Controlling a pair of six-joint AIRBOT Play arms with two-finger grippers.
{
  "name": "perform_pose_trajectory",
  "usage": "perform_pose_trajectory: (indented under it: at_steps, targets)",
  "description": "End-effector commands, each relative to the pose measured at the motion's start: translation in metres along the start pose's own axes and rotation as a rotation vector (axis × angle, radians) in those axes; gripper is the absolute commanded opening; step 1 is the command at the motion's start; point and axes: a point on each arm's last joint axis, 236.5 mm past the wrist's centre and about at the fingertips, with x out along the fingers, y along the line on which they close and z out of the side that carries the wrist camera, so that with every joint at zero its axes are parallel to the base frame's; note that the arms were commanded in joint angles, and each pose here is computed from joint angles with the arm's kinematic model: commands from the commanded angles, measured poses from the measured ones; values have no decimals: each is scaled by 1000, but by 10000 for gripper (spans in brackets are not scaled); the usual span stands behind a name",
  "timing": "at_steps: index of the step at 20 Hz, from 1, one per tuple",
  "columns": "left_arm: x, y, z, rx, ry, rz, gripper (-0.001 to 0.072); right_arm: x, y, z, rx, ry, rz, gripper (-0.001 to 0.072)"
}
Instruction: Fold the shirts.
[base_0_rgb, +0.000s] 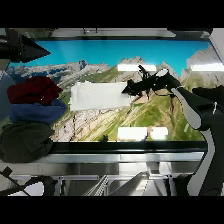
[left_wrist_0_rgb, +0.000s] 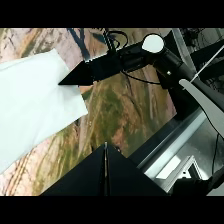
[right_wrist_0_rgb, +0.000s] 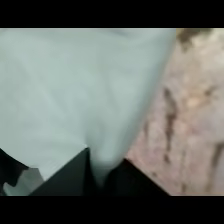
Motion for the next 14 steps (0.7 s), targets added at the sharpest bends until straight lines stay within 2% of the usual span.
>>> perform_pose_trajectory:
  at_steps: [1, 5, 7, 10, 14]
  targets:
    - [0, -1, -3, 2, 14, -4, 2, 0, 28, 9, -1, -40, 111, 19]
    - [0, -2, -5, 2, 19, -6, 2, -14, 48, 19, -7, -76, 154, 16]
    - [0, -2, -5, 2, 20, -6, 2, -47, 57, 39, -30, -156, 152, 15]
    - [0, -2, -5, 2, 20, -6, 2, -148, 65, 93, -48, -388, 133, 15]
    - [0, -2, -5, 1, 19, -6, 1, -326, 57, 146, 31, -767, 103, 15]
